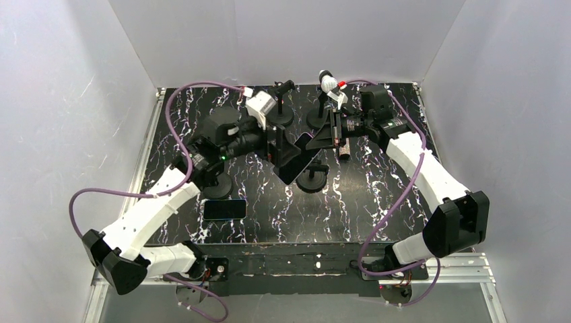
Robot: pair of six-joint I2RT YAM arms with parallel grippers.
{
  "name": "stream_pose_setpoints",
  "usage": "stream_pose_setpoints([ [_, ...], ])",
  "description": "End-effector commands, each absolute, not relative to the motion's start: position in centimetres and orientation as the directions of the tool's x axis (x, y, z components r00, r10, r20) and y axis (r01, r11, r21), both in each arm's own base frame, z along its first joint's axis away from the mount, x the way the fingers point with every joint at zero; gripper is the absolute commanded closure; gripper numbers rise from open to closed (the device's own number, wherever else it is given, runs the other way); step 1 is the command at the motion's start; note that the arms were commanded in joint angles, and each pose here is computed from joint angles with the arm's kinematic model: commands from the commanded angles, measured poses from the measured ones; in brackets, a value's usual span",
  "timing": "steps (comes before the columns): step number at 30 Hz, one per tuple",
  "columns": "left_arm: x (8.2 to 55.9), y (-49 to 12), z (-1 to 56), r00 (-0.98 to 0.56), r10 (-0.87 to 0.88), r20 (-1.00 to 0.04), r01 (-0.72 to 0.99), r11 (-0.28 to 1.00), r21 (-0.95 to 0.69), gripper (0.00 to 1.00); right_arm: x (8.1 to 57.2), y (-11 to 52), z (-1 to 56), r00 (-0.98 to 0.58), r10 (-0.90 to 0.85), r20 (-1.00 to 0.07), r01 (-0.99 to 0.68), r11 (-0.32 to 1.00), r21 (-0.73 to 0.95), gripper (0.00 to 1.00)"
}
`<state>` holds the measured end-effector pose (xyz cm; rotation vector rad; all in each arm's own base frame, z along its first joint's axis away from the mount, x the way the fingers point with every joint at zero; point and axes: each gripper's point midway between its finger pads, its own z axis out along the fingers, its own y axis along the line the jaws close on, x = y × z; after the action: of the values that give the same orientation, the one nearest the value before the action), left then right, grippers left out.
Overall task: Place the phone on the phone stand
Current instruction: Pick up the phone at the center of the board.
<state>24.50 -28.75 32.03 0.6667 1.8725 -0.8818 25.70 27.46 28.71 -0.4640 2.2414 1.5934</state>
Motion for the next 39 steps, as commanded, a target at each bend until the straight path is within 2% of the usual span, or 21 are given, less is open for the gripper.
stream_pose_setpoints([
  [1,22.6,-28.8,36.0,-0.512,-0.016,-0.859,0.786,0.393,-0.477,0.06,23.1,27.3,34.3,-0.747,-0.115,-0.655,-0.665,0.141,0.733,0.99],
  [3,22.1,-28.8,36.2,-0.558,-0.011,-0.830,0.785,0.319,-0.531,0.09,22.5,27.1,34.8,-0.721,-0.125,-0.682,-0.693,0.116,0.711,0.99],
  [6,21.3,-29.1,35.9,-0.607,0.027,-0.794,0.779,0.219,-0.588,0.18,21.4,26.9,36.0,-0.674,-0.141,-0.725,-0.737,0.059,0.673,0.99],
  [13,19.4,-29.3,33.2,-0.667,0.113,-0.737,0.745,0.127,-0.655,0.28,20.5,26.6,37.8,-0.614,-0.136,-0.778,-0.785,0.008,0.619,0.99],
  [18,18.1,-29.9,31.8,-0.695,0.163,-0.700,0.716,0.072,-0.695,0.46,20.6,26.8,38.1,-0.615,-0.126,-0.778,-0.784,-0.002,0.620,0.99],
  [21,17.6,-30.2,31.2,-0.700,0.183,-0.691,0.708,0.047,-0.705,0.50,20.7,26.9,38.4,-0.614,-0.112,-0.781,-0.786,-0.009,0.619,0.99],
  [23,17.5,-30.4,31.0,-0.704,0.191,-0.684,0.702,0.038,-0.711,0.58,20.9,27.0,38.6,-0.617,-0.099,-0.781,-0.784,-0.006,0.621,0.99],
  [25,17.5,-30.6,30.6,-0.707,0.196,-0.679,0.697,0.031,-0.716,0.70,20.9,27.0,38.7,-0.618,-0.094,-0.780,-0.784,0.002,0.621,0.99],
  [26,17.5,-30.7,30.5,-0.707,0.195,-0.680,0.697,0.028,-0.717,0.77,21.0,27.0,38.7,-0.618,-0.091,-0.781,-0.785,0.008,0.620,0.99],
  [27,17.6,-30.7,30.4,-0.710,0.196,-0.677,0.694,0.025,-0.720,0.89,21.1,27.0,38.6,-0.620,-0.089,-0.779,-0.783,0.010,0.622,0.99],
  [28,17.6,-30.8,30.3,-0.711,0.196,-0.675,0.692,0.024,-0.722,0.98,21.3,27.0,38.6,-0.621,-0.085,-0.779,-0.783,0.018,0.622,0.99],
  [31,17.7,-30.8,30.2,-0.709,0.188,-0.680,0.696,0.024,-0.718,1.00,21.5,27.0,38.7,-0.627,-0.079,-0.775,-0.778,0.028,0.628,0.87],
  [33,17.9,-30.8,30.3,-0.703,0.172,-0.691,0.704,0.031,-0.709,1.00,22.0,27.0,38.6,-0.629,-0.057,-0.775,-0.777,0.071,0.625,0.70],
  [34,18.0,-30.8,30.5,-0.698,0.162,-0.698,0.711,0.037,-0.703,1.00,22.5,27.0,38.6,-0.623,-0.033,-0.782,-0.779,0.113,0.616,0.57],
  [36,18.4,-30.8,30.7,-0.690,0.136,-0.711,0.722,0.057,-0.690,1.00,23.4,26.6,38.7,-0.612,0.020,-0.791,-0.774,0.188,0.604,0.37],
  [39,19.2,-30.7,31.0,-0.665,0.081,-0.743,0.747,0.105,-0.657,1.00,24.7,26.1,39.2,-0.590,0.110,-0.800,-0.754,0.278,0.595,0.22],
])
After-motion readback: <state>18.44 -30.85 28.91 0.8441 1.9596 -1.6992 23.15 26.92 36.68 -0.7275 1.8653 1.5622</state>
